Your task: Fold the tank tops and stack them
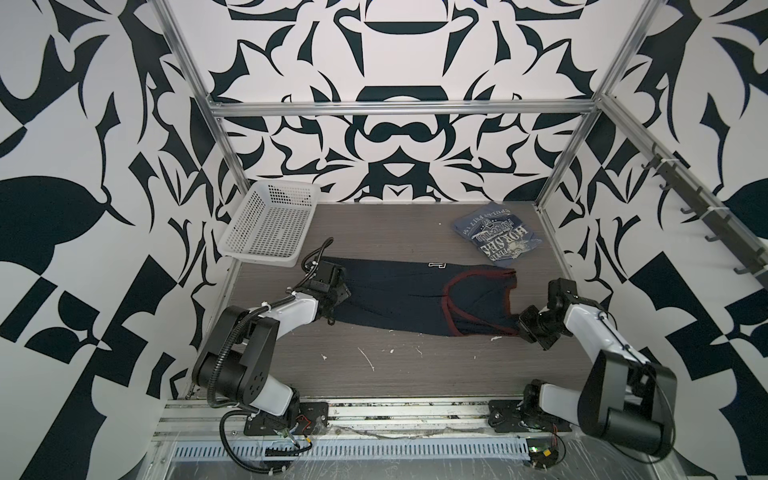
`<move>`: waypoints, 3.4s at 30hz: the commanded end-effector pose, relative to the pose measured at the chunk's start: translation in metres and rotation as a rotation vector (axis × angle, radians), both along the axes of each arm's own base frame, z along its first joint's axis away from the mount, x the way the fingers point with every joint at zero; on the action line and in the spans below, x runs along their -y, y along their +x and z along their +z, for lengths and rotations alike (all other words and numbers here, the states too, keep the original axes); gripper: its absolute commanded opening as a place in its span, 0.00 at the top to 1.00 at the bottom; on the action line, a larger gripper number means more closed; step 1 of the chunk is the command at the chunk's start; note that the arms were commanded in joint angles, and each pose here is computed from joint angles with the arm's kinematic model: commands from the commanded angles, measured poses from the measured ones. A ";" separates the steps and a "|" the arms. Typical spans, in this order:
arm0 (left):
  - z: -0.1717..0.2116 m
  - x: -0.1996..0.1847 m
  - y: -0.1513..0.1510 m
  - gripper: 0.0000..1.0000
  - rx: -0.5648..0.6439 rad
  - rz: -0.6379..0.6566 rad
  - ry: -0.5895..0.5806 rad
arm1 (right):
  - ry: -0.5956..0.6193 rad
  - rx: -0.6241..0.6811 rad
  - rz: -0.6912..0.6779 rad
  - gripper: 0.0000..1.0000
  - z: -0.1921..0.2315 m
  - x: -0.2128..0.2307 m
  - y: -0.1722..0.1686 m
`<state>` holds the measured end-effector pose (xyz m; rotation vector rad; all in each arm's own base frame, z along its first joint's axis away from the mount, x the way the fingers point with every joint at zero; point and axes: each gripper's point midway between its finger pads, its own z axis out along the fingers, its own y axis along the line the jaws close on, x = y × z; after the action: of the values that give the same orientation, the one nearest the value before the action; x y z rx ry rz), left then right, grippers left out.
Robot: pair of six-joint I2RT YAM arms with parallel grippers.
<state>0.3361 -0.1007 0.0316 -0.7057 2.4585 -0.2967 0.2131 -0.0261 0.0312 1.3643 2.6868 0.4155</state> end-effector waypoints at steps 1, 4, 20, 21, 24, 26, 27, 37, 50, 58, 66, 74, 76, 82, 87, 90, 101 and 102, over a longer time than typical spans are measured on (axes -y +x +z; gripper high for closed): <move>-0.026 -0.013 -0.034 0.28 -0.137 -0.001 0.043 | -0.044 0.090 0.016 1.00 0.016 0.014 0.032; -0.021 -0.015 -0.034 0.28 -0.128 0.003 0.050 | -0.046 0.047 0.029 0.95 0.008 0.016 0.029; 0.089 0.094 -0.013 0.25 0.091 -0.471 0.194 | -0.170 0.147 0.049 0.15 0.058 0.026 0.015; 0.095 0.119 -0.016 0.25 0.107 -0.564 0.194 | -0.175 0.164 0.048 0.15 0.062 0.026 0.016; 0.096 0.186 -0.030 0.25 0.092 -0.810 0.200 | -0.181 0.218 0.046 0.08 0.075 0.024 0.019; 0.090 0.223 -0.040 0.26 0.077 -0.933 0.214 | -0.181 0.249 0.042 0.07 0.083 0.023 0.019; 0.087 0.239 -0.045 0.26 0.068 -0.983 0.224 | -0.182 0.265 0.043 0.07 0.087 0.022 0.019; 0.043 0.324 -0.067 0.34 -0.051 -1.139 0.215 | -0.184 0.325 0.067 0.07 0.104 0.015 0.013; 0.005 0.339 -0.056 0.62 -0.113 -1.065 0.298 | -0.145 0.333 0.093 0.07 0.100 0.008 0.016; 0.014 0.354 -0.044 0.95 -0.055 -1.059 0.288 | -0.127 0.314 0.100 0.00 0.093 0.005 0.015; 0.034 0.359 -0.018 1.00 0.028 -0.998 0.256 | -0.115 0.238 0.219 0.00 0.073 -0.021 0.021; 0.020 0.349 0.000 1.00 0.007 -0.956 0.254 | -0.089 0.155 0.352 0.00 0.047 -0.058 0.022; 0.015 0.349 0.003 0.99 -0.002 -0.947 0.253 | -0.070 0.127 0.360 0.00 0.037 -0.063 0.020; 0.002 0.344 0.012 0.96 -0.022 -0.918 0.259 | -0.020 0.121 0.350 0.00 0.021 -0.072 0.023; -0.006 0.343 0.013 0.92 -0.037 -0.917 0.264 | -0.093 0.111 0.351 0.00 0.015 -0.060 0.036; -0.010 0.341 0.011 0.90 -0.046 -0.918 0.269 | -0.143 0.099 0.362 0.00 0.012 -0.051 0.047; -0.006 0.338 0.014 0.78 -0.029 -0.901 0.262 | -0.206 0.092 0.351 0.00 0.023 -0.037 0.077; -0.006 0.337 0.014 0.78 -0.028 -0.898 0.262 | -0.197 0.097 0.348 0.00 0.024 -0.038 0.076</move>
<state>0.3449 -0.4463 0.0341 0.5779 2.6114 -0.3088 0.2865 0.0163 0.0465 0.8117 2.8112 0.2495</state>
